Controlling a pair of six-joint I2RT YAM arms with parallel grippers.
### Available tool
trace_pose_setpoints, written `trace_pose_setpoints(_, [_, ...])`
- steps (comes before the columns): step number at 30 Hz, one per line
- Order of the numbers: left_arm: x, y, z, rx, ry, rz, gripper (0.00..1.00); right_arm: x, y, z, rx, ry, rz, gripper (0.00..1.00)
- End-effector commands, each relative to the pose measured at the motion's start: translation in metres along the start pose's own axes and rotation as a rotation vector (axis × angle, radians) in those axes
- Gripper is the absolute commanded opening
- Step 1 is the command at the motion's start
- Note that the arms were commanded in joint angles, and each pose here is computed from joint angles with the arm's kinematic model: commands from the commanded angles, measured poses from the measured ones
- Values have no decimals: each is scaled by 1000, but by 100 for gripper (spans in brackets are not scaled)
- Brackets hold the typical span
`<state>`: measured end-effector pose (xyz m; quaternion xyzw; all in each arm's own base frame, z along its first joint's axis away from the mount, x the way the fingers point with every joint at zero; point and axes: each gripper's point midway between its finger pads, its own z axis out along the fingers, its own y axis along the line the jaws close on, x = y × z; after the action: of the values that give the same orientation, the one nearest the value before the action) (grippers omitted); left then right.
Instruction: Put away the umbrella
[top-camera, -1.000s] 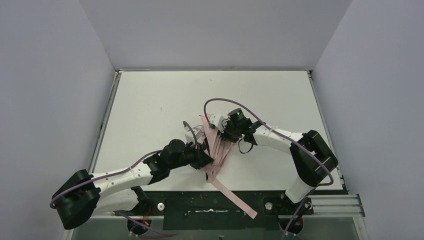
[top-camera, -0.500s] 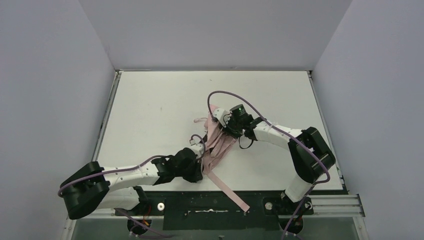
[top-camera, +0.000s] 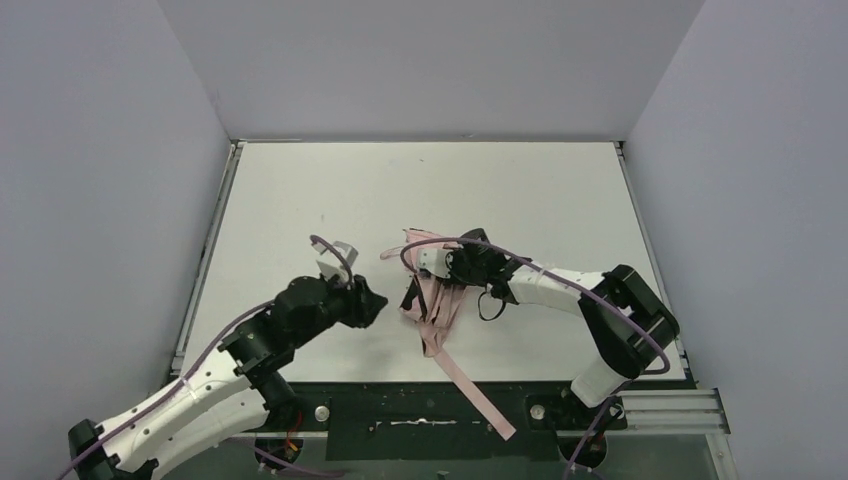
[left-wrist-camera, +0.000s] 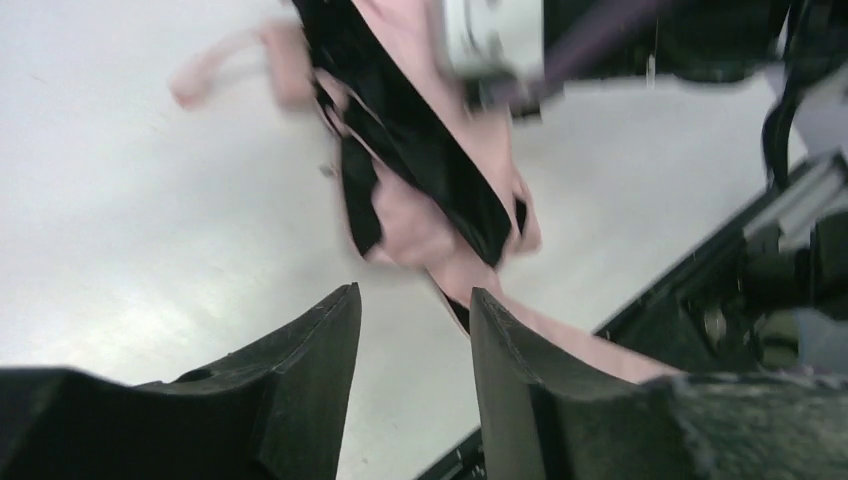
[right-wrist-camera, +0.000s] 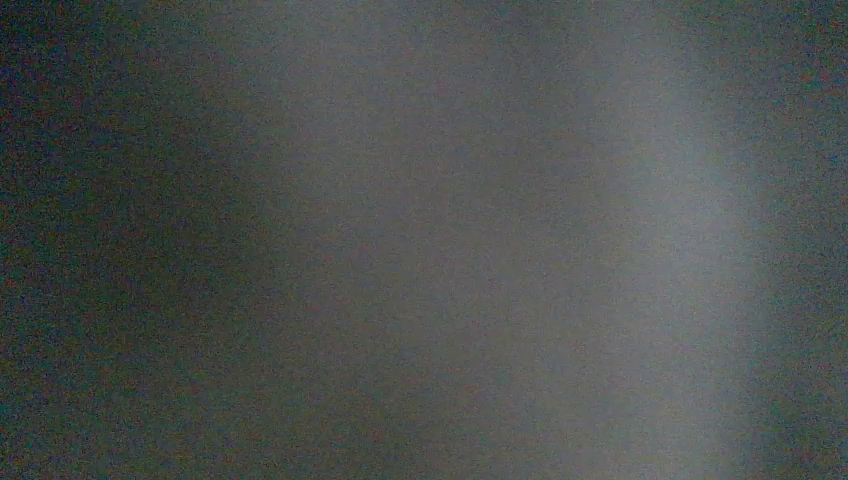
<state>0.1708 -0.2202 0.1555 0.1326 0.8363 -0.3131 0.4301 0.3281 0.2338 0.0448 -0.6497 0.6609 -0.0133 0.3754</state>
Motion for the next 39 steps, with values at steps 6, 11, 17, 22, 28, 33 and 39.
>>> trace_pose_setpoints(6, [-114, 46, 4, -54, -104, 150, 74, 0, 20, -3, 17, -13, -325, 4])
trace_pose_setpoints(11, [-136, 32, 52, 150, -12, 261, 88, -2, 25, -2, 50, -7, -397, 4])
trace_pose_setpoints(17, [-134, 21, 94, 387, 90, 394, 89, -6, 33, 0, 39, -12, -423, 4])
trace_pose_setpoints(22, [-119, 24, 109, 472, 213, 443, 89, -7, 36, 1, 31, -10, -425, 4])
trace_pose_setpoints(28, [-90, 32, 121, 536, 349, 455, 91, -7, 39, 1, 27, -9, -424, 4])
trace_pose_setpoints(33, [-59, 32, 137, 582, 414, 484, 92, -8, 38, 1, 32, -11, -426, 4])
trace_pose_setpoints(39, [-34, 31, 156, 597, 461, 491, 93, -8, 38, 4, 27, -12, -427, 4])
